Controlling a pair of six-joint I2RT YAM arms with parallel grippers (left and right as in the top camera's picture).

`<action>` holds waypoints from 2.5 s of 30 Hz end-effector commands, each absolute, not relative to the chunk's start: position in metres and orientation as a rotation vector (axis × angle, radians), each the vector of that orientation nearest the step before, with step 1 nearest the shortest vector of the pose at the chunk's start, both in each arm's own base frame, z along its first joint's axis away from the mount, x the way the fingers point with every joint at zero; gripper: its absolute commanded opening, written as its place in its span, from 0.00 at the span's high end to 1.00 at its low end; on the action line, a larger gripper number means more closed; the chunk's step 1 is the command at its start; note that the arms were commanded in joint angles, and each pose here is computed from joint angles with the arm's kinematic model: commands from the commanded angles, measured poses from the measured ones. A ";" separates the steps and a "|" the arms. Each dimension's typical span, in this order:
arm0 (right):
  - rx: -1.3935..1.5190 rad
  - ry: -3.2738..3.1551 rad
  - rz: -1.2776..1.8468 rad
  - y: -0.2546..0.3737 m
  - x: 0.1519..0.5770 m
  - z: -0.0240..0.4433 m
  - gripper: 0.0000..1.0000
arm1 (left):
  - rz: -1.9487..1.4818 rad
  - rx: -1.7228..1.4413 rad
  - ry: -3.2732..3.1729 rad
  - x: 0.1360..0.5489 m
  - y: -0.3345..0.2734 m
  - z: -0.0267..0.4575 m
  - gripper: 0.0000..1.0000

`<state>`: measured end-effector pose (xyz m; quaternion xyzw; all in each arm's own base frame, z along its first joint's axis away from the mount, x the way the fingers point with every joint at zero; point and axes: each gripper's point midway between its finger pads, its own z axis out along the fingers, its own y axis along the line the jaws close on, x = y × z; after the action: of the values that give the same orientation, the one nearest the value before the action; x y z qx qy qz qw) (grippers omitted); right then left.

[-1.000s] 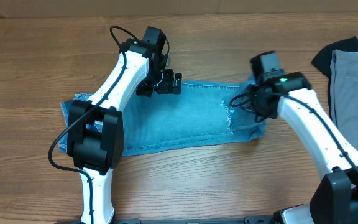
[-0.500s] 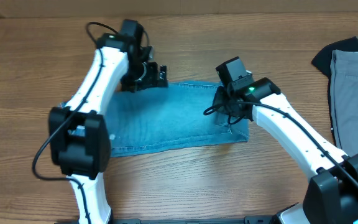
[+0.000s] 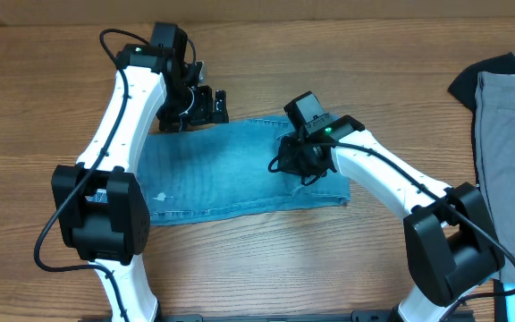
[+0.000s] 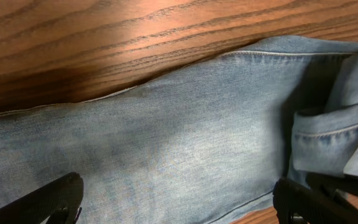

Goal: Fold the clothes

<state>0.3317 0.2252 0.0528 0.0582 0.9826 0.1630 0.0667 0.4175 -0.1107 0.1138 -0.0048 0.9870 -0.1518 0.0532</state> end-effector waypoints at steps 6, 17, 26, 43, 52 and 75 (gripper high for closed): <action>0.045 2.998 0.615 0.241 0.319 0.057 0.05 | -0.455 0.014 2.976 0.418 -0.108 0.121 0.00; 0.102 2.954 0.593 0.203 0.356 0.092 0.15 | -0.458 0.019 3.005 0.411 -0.110 0.120 0.00; 0.232 2.996 0.519 0.133 0.365 0.090 0.82 | -0.925 0.458 2.900 0.382 -0.182 0.142 0.18; 0.380 2.977 0.539 0.081 0.373 0.087 0.96 | -0.890 0.615 2.925 0.348 -0.275 0.131 0.96; 0.379 3.011 0.628 0.093 0.359 0.072 0.96 | -0.879 0.575 3.051 0.338 -0.291 0.091 0.96; 0.479 3.025 0.755 0.104 0.326 0.014 0.96 | -0.616 0.463 3.506 0.293 -0.249 -0.002 0.96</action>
<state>0.3277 0.1133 0.0229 0.1291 0.9532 0.2734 -0.0060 0.2982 -0.2617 0.0167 0.1371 0.9514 -0.1940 -0.1957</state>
